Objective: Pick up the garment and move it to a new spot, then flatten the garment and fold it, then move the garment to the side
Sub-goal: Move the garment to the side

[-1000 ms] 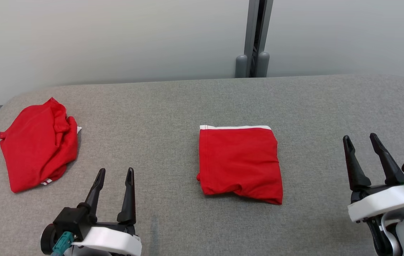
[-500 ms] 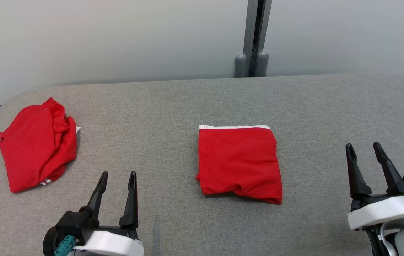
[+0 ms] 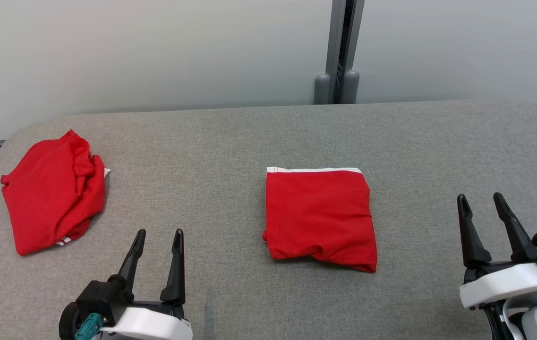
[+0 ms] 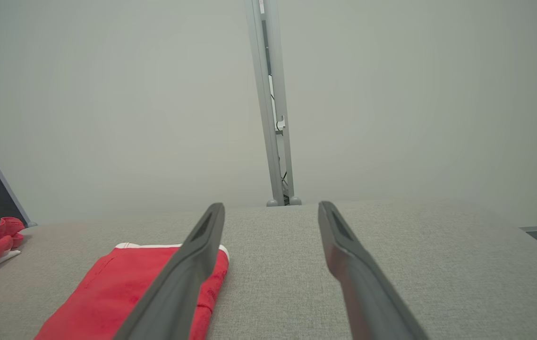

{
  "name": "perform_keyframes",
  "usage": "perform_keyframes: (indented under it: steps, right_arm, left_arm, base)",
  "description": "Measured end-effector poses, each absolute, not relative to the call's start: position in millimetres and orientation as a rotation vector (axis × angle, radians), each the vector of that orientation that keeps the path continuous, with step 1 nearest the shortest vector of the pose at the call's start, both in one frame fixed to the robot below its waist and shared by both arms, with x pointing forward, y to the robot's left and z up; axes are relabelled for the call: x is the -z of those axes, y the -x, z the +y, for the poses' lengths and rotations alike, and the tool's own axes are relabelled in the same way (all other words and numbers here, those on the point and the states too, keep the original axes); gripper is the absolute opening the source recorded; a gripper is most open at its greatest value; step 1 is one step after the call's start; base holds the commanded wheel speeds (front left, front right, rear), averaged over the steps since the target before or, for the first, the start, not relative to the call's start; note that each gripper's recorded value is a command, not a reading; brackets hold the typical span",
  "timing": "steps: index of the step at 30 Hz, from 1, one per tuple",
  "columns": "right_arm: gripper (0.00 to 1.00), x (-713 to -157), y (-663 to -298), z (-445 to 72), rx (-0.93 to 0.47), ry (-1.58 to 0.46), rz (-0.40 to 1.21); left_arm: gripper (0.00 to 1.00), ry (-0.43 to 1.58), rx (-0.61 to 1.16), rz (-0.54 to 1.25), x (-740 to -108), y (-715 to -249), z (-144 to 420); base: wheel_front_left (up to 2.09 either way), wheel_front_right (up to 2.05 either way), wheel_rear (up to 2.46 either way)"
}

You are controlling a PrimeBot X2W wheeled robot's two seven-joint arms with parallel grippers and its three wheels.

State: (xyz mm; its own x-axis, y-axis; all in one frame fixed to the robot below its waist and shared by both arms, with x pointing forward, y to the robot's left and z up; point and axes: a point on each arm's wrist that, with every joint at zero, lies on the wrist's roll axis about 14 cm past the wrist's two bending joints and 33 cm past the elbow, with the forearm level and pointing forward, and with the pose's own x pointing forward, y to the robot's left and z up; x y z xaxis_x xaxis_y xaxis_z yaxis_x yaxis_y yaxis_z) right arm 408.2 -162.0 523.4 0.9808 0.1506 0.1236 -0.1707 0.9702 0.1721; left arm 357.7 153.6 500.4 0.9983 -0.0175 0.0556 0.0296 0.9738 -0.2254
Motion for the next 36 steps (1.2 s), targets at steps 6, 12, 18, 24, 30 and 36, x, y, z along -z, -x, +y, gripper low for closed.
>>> perform_keyframes:
  steps: [6, 12, 18, 24, 30, 36]
  right_arm:
    - [1.00, -521, -407, -162, -0.162, -0.186, -0.103]
    - [1.00, -519, -408, -161, -0.164, -0.188, -0.098]
    - [1.00, -517, -409, -159, -0.168, -0.188, -0.092]
    - [1.00, -516, -411, -158, -0.170, -0.190, -0.089]
    - [1.00, -506, -414, -154, -0.177, -0.195, -0.058]
    - [1.00, -475, -421, -140, -0.215, -0.231, 0.043]
  left_arm:
    - [1.00, 0.231, 0.027, -0.057, -502, -357, 153]
    - [1.00, 0.233, 0.025, -0.056, -501, -356, 153]
    - [1.00, 0.234, 0.020, -0.055, -501, -356, 154]
    - [1.00, 0.234, 0.016, -0.054, -501, -356, 155]
    - [1.00, 0.235, 0.012, -0.044, -497, -355, 156]
    - [1.00, 0.228, 0.034, -0.034, -495, -361, 149]
  base:
    - [0.00, 0.00, 0.00]
    - [0.00, 0.00, 0.00]
    - [0.00, 0.00, 0.00]
    - [0.00, 0.00, 0.00]
    - [0.00, 0.00, 0.00]
    - [0.00, 0.00, 0.00]
